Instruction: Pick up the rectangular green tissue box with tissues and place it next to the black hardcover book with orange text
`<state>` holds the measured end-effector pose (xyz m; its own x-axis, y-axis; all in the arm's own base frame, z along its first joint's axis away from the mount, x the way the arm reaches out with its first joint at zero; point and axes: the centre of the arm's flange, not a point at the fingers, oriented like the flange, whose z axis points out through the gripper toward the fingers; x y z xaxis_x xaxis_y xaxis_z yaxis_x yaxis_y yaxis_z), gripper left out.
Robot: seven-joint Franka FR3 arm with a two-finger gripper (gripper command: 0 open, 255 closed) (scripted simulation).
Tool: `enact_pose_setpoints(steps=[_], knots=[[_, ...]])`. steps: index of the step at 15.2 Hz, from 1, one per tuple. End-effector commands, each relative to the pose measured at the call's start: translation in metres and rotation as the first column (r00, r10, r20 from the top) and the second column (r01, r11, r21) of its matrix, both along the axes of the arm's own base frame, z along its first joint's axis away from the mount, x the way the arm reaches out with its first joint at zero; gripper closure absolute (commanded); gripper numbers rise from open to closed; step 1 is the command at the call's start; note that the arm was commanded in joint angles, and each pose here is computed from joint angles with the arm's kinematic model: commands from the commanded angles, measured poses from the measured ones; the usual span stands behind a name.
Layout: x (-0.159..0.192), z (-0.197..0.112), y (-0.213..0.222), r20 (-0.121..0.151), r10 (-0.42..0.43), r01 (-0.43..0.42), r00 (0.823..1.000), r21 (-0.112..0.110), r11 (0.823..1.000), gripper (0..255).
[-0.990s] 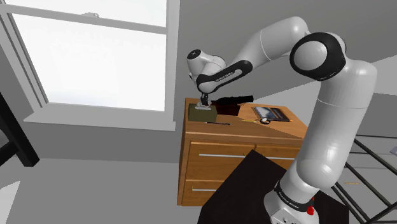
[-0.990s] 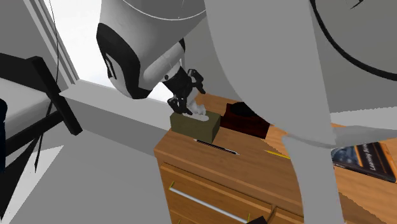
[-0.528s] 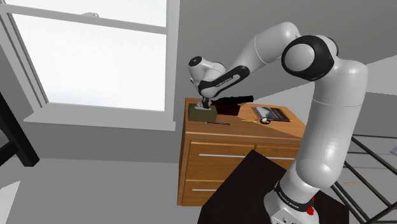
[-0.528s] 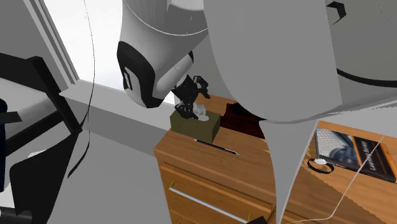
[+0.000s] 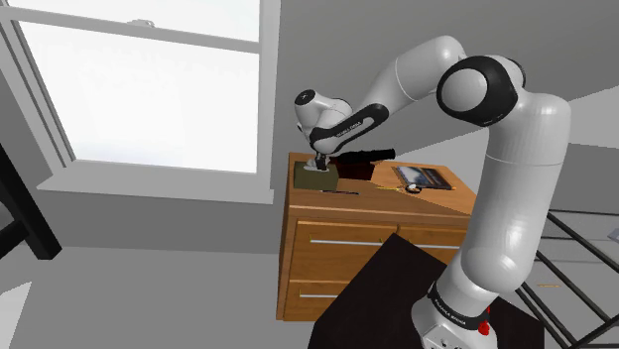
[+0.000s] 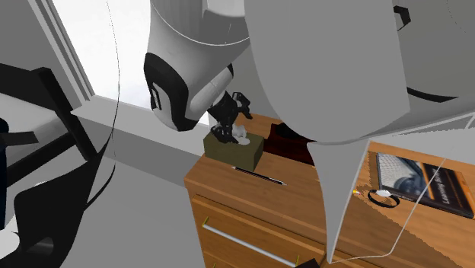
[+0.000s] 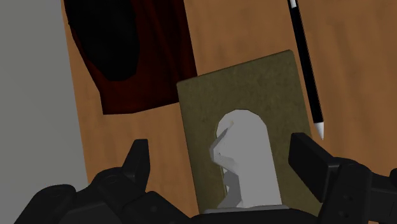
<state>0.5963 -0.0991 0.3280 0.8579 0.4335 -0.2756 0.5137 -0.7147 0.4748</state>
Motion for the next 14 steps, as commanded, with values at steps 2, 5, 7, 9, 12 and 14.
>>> enact_pose_setpoints(steps=[2, 5, 7, 9, 12, 14], knots=[[0.000, 0.000, 0.000, 0.000, 0.000, 0.000, 1.000, 0.000, 1.000, 255], [0.000, 0.000, 0.000, 0.000, 0.000, 0.000, 1.000, 0.000, 1.000, 255], [0.000, 0.000, 0.000, 0.000, 0.000, 0.000, 1.000, 0.000, 1.000, 255], [0.001, 0.000, 0.000, 0.000, 0.000, 0.000, 1.000, 0.000, 1.000, 255], [0.000, 0.011, 0.000, 0.000, 0.000, 0.000, 1.000, 0.000, 1.000, 255], [0.000, 0.021, 0.000, 0.000, 0.000, 0.000, 1.000, 0.000, 1.000, 255]])
